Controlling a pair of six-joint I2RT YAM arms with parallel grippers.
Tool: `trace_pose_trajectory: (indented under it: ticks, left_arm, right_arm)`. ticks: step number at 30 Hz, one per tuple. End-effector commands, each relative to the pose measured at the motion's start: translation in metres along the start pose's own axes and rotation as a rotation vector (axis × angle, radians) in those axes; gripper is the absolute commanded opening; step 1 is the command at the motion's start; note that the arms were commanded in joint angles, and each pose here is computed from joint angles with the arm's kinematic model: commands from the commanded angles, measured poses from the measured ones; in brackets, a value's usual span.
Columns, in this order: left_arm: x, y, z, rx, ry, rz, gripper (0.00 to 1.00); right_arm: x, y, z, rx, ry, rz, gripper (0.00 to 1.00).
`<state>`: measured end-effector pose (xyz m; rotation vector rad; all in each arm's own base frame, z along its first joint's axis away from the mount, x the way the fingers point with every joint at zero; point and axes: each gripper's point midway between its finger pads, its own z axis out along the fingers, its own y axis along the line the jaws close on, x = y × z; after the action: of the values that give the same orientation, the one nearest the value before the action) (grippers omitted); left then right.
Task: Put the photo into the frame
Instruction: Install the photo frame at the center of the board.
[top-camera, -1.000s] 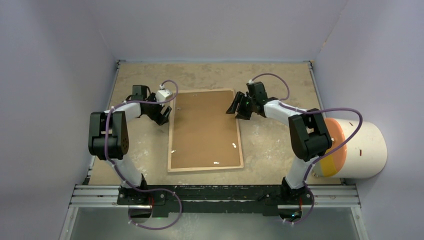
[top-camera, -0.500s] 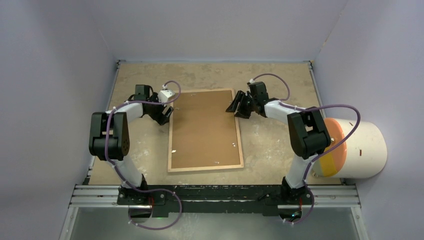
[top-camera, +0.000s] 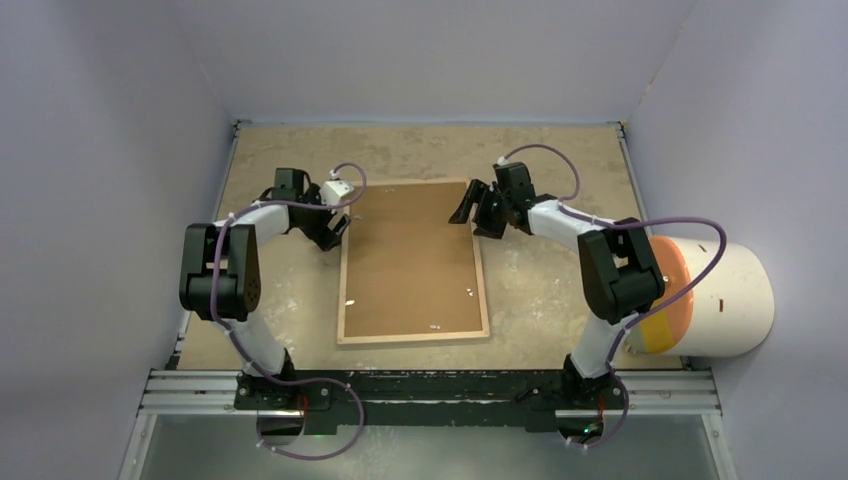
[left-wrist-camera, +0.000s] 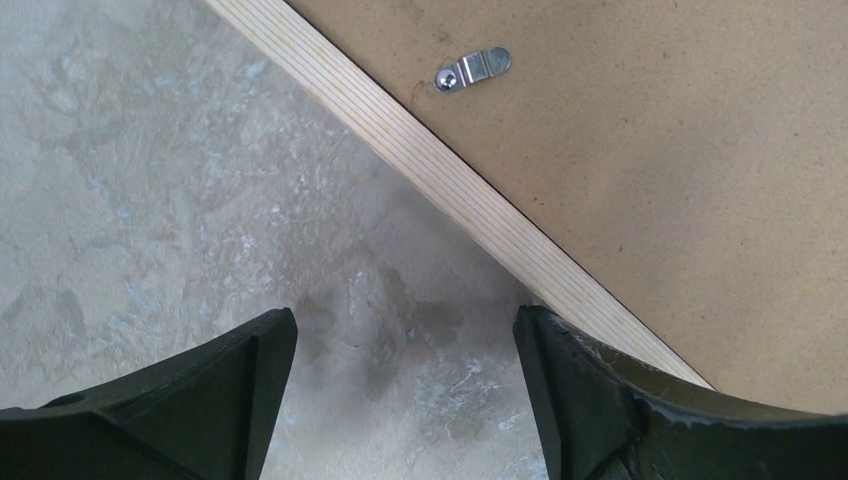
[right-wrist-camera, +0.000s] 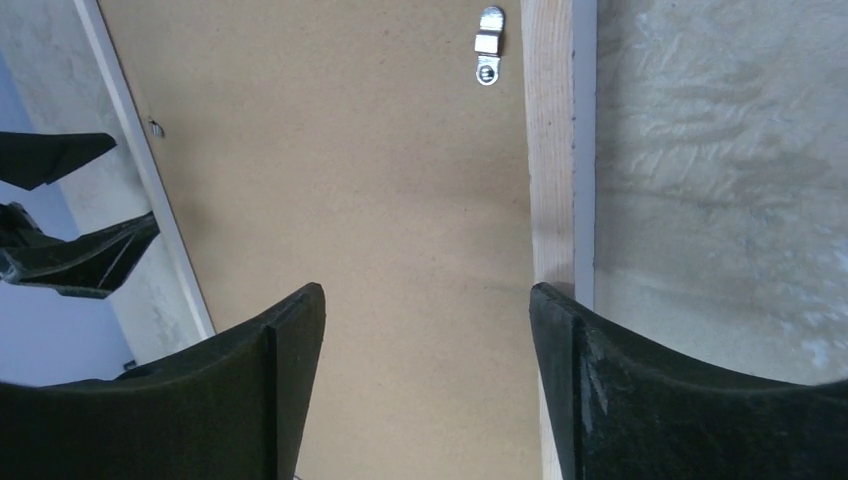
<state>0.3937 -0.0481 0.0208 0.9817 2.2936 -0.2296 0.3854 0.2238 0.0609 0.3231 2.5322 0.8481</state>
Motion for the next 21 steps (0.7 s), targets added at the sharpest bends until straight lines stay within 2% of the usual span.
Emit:
trace_pose_trajectory:
  ticks: [1, 6, 9, 11, 16, 21]
  left_arm:
    - [0.033, -0.030, 0.002, 0.123, 0.142, -0.001, 0.87]
    - [0.026, -0.021, -0.021, 0.162, 0.106, -0.017, 0.90]
    - [0.028, -0.025, -0.029, 0.196, 0.105, -0.021, 0.91]
    - [0.029, -0.034, -0.034, 0.232, 0.101, -0.023, 0.91]
    - [0.028, -0.059, -0.043, 0.347, 0.069, -0.056, 0.90]
    - [0.025, -0.080, -0.045, 0.453, 0.038, -0.113, 0.83]
  right_arm:
    - [-0.023, 0.017, -0.032, 0.070, -0.115, -0.078, 0.80]
    - [-0.016, 0.045, -0.034, 0.041, -0.140, -0.158, 0.83]
    - [-0.005, 0.055, -0.024, -0.004, -0.109, -0.152, 0.80]
    - [0.010, 0.080, -0.018, -0.071, -0.097, -0.183, 0.77]
    - [0.088, 0.151, 0.000, -0.287, 0.042, -0.270, 0.73]
    - [0.168, 0.187, 0.008, -0.450, 0.154, -0.357, 0.66]
